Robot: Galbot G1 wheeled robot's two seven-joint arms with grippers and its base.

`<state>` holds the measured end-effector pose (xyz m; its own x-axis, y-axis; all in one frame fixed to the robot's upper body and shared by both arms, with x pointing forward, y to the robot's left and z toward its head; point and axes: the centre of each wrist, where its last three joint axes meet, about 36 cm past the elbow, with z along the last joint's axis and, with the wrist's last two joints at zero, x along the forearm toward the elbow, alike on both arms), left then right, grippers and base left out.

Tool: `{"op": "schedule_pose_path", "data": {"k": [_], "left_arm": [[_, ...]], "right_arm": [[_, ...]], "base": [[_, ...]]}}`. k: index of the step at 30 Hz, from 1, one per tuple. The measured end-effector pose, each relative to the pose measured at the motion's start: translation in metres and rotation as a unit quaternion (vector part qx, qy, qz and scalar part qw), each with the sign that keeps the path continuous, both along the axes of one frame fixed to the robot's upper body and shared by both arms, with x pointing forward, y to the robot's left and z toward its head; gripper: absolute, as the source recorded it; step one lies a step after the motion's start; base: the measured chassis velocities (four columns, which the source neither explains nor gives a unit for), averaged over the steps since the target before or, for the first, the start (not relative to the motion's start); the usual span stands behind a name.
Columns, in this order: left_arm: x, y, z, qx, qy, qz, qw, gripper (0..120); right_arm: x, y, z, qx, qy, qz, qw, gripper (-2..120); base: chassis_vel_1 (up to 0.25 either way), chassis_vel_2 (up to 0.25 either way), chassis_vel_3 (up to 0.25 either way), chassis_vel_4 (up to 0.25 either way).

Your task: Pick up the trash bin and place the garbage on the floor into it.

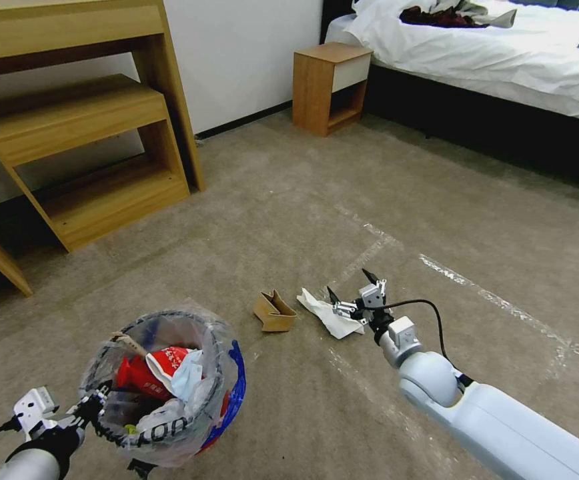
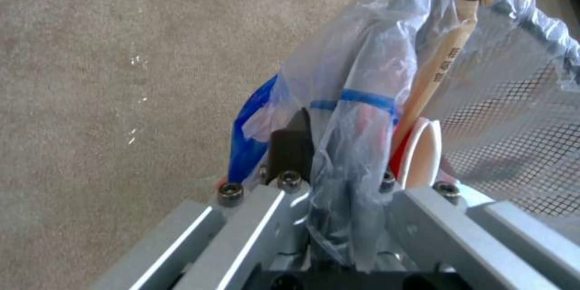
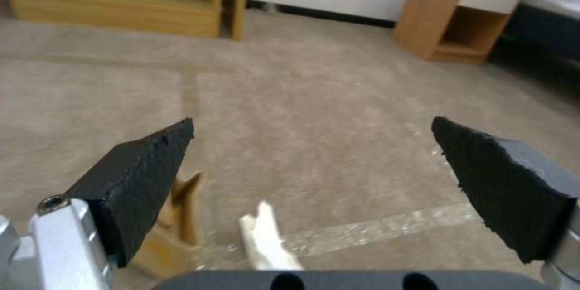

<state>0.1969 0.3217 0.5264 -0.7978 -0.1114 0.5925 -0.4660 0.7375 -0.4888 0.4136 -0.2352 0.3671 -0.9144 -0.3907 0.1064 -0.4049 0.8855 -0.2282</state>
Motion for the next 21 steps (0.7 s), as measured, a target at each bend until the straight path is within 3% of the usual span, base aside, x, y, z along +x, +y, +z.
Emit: {"op": "schedule_pose_path", "data": {"k": [5,10,18,21], "left_arm": [[0.0,0.0,0.0,0.0,0.001,-0.001,1.0,0],[-0.001,0.002,0.0,0.002,0.003,0.0,1.0,0],[-0.001,-0.001,-0.001,-0.002,0.006,0.0,1.0,0],[-0.001,0.0,-0.001,-0.001,0.006,0.001,1.0,0]], "right_arm": [[-0.026,0.002,-0.001,-0.008,0.023,0.02,1.0,100],[-0.032,0.002,-0.001,-0.015,0.037,0.032,0.999,100],[-0.015,0.0,0.002,-0.061,0.039,0.069,0.995,100],[0.007,0.002,-0.004,-0.083,0.031,0.081,0.993,100]], "base": [[0.0,0.0,0.0,0.0],[0.0,0.0,0.0,0.0],[0.0,0.0,0.0,0.0],[0.0,0.0,0.0,0.0]]}}
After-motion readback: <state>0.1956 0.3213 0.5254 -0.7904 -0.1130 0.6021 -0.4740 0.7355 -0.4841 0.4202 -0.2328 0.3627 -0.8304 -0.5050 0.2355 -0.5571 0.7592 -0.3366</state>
